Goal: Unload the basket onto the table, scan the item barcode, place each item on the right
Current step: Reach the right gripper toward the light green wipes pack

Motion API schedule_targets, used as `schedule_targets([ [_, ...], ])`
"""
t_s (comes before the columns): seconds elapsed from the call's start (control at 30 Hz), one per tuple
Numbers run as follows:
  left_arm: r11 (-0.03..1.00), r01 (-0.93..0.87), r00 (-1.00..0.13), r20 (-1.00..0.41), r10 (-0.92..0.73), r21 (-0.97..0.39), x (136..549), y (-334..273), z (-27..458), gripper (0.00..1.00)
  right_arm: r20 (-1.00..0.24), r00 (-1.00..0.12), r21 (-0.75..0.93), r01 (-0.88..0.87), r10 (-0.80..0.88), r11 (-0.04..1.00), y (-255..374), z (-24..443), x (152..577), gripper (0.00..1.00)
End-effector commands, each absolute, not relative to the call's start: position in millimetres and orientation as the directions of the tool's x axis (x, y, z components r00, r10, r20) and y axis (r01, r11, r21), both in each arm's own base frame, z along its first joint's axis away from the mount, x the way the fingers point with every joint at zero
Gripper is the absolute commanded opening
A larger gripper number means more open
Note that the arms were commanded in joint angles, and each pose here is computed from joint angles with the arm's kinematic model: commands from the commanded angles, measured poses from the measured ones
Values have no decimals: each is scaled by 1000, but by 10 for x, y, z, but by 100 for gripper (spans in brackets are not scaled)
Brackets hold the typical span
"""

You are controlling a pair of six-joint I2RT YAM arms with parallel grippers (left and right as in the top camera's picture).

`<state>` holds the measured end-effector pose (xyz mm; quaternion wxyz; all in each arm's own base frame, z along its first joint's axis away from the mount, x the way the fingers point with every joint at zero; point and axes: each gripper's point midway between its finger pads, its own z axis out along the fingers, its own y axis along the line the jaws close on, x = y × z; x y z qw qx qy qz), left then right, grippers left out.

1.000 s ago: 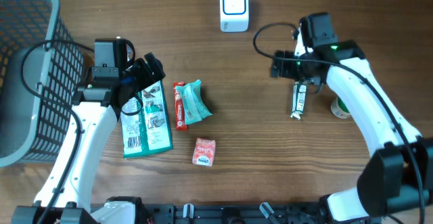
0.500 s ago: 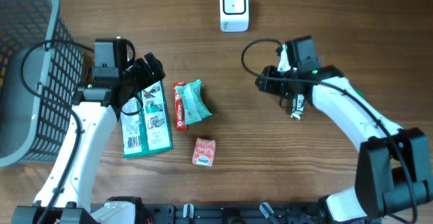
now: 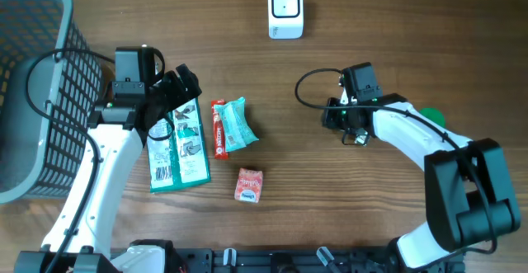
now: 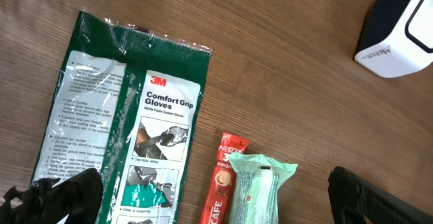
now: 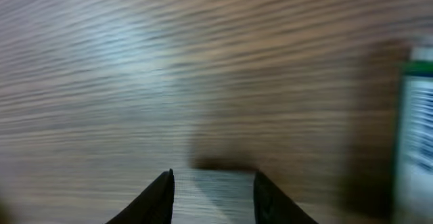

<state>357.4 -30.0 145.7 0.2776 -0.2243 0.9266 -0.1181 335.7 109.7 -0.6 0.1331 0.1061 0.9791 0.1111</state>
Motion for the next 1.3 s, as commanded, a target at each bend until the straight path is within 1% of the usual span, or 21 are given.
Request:
schedule_targets([
  [0.0, 874, -342, -728, -491, -478, -344, 3613, -284, 1565, 100, -256, -928, 32, 274, 273, 961, 593, -153, 3266, 38],
  [0.17, 874, -342, -728, -491, -478, -345, 3613, -284, 1565, 100, -267, -912, -43, 335, 313, 941, 293, -9, 3285, 38],
  [0.3, 874, -341, -728, -491, -478, -345, 3613, -284, 1565, 100, -280, -927, -6, 262, 250, 965, 359, 290, 3409, 40],
  [0.37, 874, -341, -728, -491, -478, -345, 3613, -284, 1565, 100, -276, -942, 83, 174, 191, 981, 563, 452, 3472, 41],
  [0.4, 874, -342, -728, -491, -478, -344, 3613, -284, 1565, 100, -274, -952, 159, 99, 140, 982, 736, 547, 3489, 41],
  [0.43, 874, -341, -728, -491, -478, -345, 3613, -284, 1565, 100, -275, -959, 316, -25, 66, 948, 1078, 720, 3474, 41],
  [0.5, 874, -341, -728, -491, -478, -345, 3613, -284, 1565, 100, -276, -961, 462, -113, 22, 880, 1401, 892, 3407, 42],
  [0.57, 874, -342, -728, -491, -478, -344, 3613, -284, 1565, 100, -270, -963, 561, -172, -18, 810, 1667, 1012, 3319, 43],
  [0.63, 874, -342, -728, -491, -478, -344, 3613, -284, 1565, 100, -277, -960, 593, -213, -51, 776, 1833, 1057, 3267, 44],
  [0.8, 874, -341, -728, -491, -478, -345, 3613, -284, 1565, 100, -348, -927, 555, -323, -139, 766, 2218, 1062, 3222, 49],
  [0.83, 874, -342, -728, -491, -478, -345, 3613, -284, 1565, 100, -356, -923, 553, -331, -143, 764, 2303, 1065, 3214, 53],
  [0.87, 874, -342, -728, -491, -478, -345, 3613, -284, 1565, 100, -363, -921, 549, -333, -140, 767, 2372, 1067, 3211, 55],
  [0.93, 874, -342, -728, -491, -478, -345, 3613, -284, 1565, 100, -380, -914, 536, -342, -142, 771, 2511, 1064, 3200, 56],
  [1.03, 874, -341, -728, -491, -478, -345, 3613, -284, 1565, 100, -406, -900, 521, -369, -157, 769, 2721, 1056, 3153, 62],
  [1.1, 874, -341, -728, -491, -478, -345, 3613, -284, 1565, 100, -439, -878, 513, -418, -189, 750, 2898, 1040, 3095, 64],
  [1.17, 874, -341, -728, -491, -478, -345, 3613, -284, 1565, 100, -461, -863, 486, -441, -208, 754, 2992, 984, 3076, 78],
  [1.2, 874, -341, -728, -491, -478, -345, 3613, -284, 1565, 100, -470, -856, 465, -449, -217, 763, 3026, 946, 3072, 93],
  [1.23, 874, -342, -728, -491, -478, -345, 3613, -284, 1565, 100, -471, -852, 446, -452, -227, 772, 3050, 892, 3062, 100],
  [1.27, 874, -342, -728, -491, -478, -345, 3613, -284, 1565, 100, -470, -849, 423, -456, -241, 783, 3075, 831, 3036, 100],
])
